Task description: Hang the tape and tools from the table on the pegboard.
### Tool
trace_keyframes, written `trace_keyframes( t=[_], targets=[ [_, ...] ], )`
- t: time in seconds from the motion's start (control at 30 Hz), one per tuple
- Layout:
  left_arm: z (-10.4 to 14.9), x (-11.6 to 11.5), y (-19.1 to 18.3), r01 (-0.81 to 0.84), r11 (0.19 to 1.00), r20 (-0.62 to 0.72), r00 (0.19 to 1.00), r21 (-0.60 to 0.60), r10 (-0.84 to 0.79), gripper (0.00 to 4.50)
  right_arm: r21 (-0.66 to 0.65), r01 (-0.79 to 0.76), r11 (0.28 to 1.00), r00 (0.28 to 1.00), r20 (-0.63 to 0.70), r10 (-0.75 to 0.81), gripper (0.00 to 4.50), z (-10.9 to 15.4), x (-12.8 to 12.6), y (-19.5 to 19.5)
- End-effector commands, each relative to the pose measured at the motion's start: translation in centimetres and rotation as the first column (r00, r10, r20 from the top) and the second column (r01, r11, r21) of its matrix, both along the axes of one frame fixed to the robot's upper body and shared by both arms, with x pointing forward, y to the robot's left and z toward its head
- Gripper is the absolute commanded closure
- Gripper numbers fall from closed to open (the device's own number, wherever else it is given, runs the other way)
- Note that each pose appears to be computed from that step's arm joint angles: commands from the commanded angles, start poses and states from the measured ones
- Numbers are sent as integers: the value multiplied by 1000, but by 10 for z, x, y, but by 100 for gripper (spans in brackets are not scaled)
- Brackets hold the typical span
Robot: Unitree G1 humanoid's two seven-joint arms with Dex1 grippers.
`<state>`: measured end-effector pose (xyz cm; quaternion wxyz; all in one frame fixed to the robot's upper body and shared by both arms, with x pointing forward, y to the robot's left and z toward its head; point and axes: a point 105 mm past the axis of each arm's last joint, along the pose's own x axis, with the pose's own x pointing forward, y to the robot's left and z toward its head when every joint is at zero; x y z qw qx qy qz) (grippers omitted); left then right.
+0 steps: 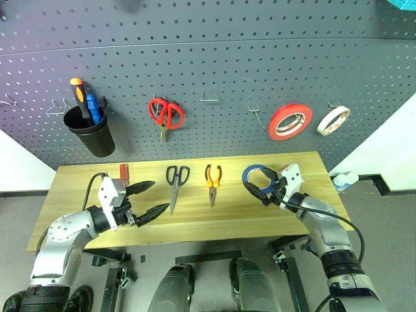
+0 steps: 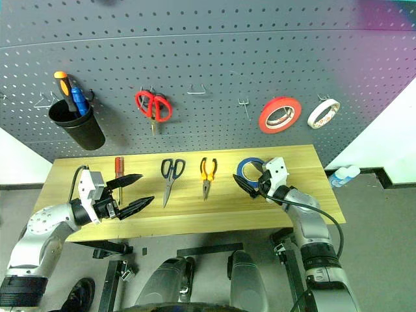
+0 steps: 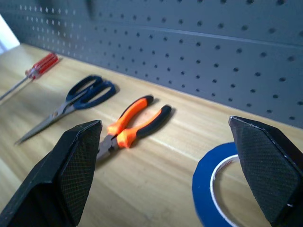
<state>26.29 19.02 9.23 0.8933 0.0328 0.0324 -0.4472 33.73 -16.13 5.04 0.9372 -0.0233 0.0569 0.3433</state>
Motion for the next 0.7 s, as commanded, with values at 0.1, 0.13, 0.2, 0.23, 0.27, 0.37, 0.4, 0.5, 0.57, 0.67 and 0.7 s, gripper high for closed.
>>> trace_keyframes(
  t=[0.1, 0.13, 0.2, 0.23, 0.27, 0.37, 0.4, 0.5, 0.57, 0.67, 0.7],
  targets=[
    [9, -3, -1, -15, 1000, 59, 998, 9, 14, 5, -30, -9, 1000, 999, 38, 10, 0, 9, 4, 2],
    [10, -4, 0, -25, 1000, 61, 998, 8, 25, 5, -40, -12, 999, 999, 38, 14, 0, 9, 4, 3],
    [8, -4, 2, -65, 998, 70, 996, 10, 64, 5, -83, -9, 996, 1000, 24, 11, 0, 5, 6, 2],
    [8, -4, 3, -74, 997, 71, 995, 11, 73, 5, -96, -7, 995, 1000, 20, 9, 0, 4, 7, 2],
    [7, -6, 2, -77, 997, 70, 995, 15, 76, 5, -116, -11, 993, 1000, 16, 13, 0, 3, 7, 2],
    [8, -8, 0, -85, 996, 75, 994, 8, 84, 5, -214, -46, 976, 999, -31, 41, 0, -9, 7, 4],
    [9, -8, 0, -88, 996, 77, 993, 4, 87, 5, -247, -65, 967, 998, -40, 57, 0, -13, 6, 6],
    [11, -9, -1, -90, 996, 80, 993, 2, 89, 5, -270, -64, 961, 997, -66, 48, 0, -18, 8, 7],
    [12, -9, -1, -90, 996, 85, 992, 1, 90, 5, -289, -58, 955, 997, -72, 38, 0, -19, 13, 9],
    [14, -10, -2, -90, 996, 95, 991, -3, 89, 5, -326, -61, 944, 996, -82, 36, 0, -21, 18, 9],
    [14, -10, -2, -90, 996, 95, 991, -3, 90, 5, -335, -54, 941, 996, -87, 26, 0, -22, 21, 7]
  ],
)
